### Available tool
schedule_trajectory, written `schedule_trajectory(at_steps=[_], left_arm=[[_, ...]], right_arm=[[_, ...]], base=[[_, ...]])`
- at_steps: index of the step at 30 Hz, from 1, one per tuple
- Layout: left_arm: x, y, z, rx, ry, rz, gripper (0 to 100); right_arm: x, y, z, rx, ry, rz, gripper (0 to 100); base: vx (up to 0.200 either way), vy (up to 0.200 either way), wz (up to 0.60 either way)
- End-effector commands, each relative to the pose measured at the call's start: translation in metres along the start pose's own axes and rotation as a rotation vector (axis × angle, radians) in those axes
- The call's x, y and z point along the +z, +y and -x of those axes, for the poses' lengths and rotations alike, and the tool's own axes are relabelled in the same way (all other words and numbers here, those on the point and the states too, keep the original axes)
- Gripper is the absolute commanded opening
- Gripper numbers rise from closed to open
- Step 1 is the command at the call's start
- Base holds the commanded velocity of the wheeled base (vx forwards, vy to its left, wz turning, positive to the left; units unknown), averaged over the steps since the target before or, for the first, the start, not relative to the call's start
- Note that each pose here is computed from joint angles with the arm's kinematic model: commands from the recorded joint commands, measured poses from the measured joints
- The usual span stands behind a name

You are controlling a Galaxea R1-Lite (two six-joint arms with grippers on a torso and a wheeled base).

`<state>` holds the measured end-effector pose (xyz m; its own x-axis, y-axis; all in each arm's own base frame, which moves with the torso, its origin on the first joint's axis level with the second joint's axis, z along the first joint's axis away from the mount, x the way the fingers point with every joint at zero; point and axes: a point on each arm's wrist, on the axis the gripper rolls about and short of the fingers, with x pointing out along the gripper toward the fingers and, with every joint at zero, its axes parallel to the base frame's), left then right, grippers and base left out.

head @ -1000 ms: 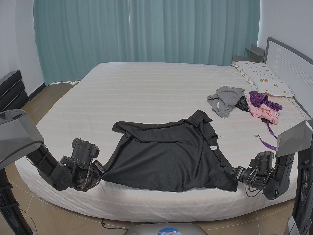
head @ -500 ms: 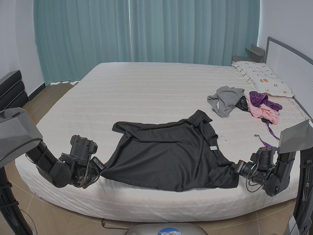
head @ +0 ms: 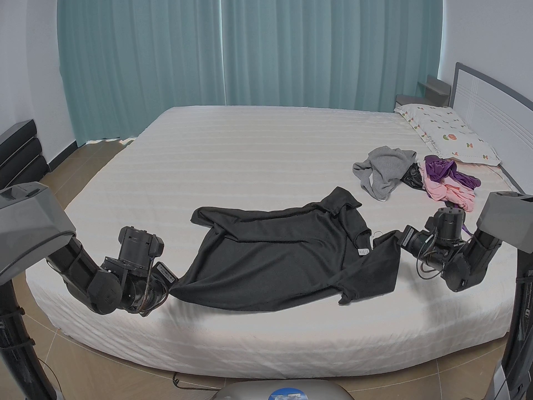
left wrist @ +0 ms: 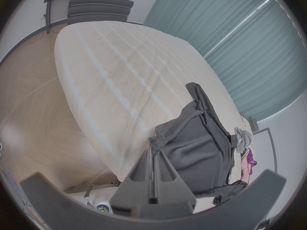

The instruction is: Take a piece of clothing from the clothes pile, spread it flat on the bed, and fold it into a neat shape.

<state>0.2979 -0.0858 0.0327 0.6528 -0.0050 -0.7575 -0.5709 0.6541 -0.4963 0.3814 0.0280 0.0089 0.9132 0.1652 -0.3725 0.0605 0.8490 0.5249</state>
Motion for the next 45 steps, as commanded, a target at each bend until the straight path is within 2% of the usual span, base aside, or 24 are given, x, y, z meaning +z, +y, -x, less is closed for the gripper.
schedule_trajectory(at_steps=[1,9,15,16,19,22,27,29,37,45], left_arm=[[-0.001,0.001,-0.011,0.015,0.006,0.011,0],[-0.007,0.005,-0.022,0.034,0.018,0.007,0],[-0.009,0.007,-0.028,0.049,0.026,0.005,0],[-0.009,0.007,-0.029,0.05,0.027,0.004,0],[-0.009,0.007,-0.029,0.05,0.027,0.004,0],[-0.009,0.007,-0.028,0.05,0.027,0.004,0],[-0.009,0.007,-0.028,0.049,0.029,0.004,0],[-0.009,0.008,-0.028,0.049,0.029,0.004,0],[-0.009,0.008,-0.026,0.048,0.028,0.004,0],[-0.009,0.008,-0.025,0.048,0.028,0.004,0]], right_arm=[[0.015,0.003,-0.043,-0.003,-0.008,-0.001,0],[0.008,-0.001,-0.094,-0.038,-0.029,0.003,0],[-0.004,-0.002,-0.109,-0.032,-0.025,0.008,0],[-0.006,-0.004,-0.11,-0.035,-0.021,0.008,100],[-0.009,-0.006,-0.111,-0.037,-0.015,0.006,100],[0.002,-0.003,-0.103,-0.027,-0.03,0.0,100],[0.02,0.009,-0.078,-0.002,-0.024,-0.082,100],[0.021,0.01,-0.057,0.008,0.022,-0.104,100],[-0.019,-0.002,0.001,0.01,0.272,-0.114,100],[-0.044,-0.007,0.005,-0.02,0.362,-0.12,100]], base=[[0.0,0.0,0.0],[0.0,0.0,0.0],[0.0,0.0,0.0],[0.0,0.0,0.0],[0.0,0.0,0.0],[0.0,0.0,0.0],[0.0,0.0,0.0],[0.0,0.0,0.0],[0.0,0.0,0.0],[0.0,0.0,0.0]])
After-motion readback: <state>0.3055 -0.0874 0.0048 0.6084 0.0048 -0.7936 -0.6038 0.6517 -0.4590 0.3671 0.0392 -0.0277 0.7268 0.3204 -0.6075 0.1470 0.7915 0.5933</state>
